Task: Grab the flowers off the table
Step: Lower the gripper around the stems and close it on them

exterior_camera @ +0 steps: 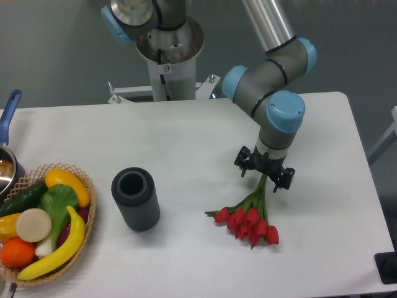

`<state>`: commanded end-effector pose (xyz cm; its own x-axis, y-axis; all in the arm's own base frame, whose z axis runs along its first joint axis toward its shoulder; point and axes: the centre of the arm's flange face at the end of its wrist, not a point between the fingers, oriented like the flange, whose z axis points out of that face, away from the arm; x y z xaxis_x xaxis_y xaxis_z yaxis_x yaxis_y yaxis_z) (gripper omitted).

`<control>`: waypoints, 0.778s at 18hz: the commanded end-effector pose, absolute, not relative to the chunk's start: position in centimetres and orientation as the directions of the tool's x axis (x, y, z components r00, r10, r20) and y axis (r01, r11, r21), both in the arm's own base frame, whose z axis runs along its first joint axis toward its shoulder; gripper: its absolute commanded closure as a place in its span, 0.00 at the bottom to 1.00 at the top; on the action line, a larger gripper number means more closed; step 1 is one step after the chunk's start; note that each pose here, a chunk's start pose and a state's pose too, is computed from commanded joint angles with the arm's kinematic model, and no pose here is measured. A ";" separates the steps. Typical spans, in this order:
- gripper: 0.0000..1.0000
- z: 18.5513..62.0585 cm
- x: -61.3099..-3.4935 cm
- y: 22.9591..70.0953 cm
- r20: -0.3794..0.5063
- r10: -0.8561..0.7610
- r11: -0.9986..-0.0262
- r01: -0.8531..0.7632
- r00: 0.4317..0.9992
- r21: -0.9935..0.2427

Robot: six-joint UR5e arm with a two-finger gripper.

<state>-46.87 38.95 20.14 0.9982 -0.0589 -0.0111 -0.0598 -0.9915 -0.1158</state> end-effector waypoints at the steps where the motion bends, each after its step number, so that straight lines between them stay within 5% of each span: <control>1: 0.00 20.1 -46.9 39.0 -0.010 -0.054 -0.992 -0.055 0.998 -0.116; 8: 0.01 19.1 -47.0 39.6 -0.002 -0.051 -0.992 -0.051 0.999 -0.113; 14: 0.39 19.4 -47.1 39.7 -0.010 -0.054 -0.992 -0.055 0.998 -0.110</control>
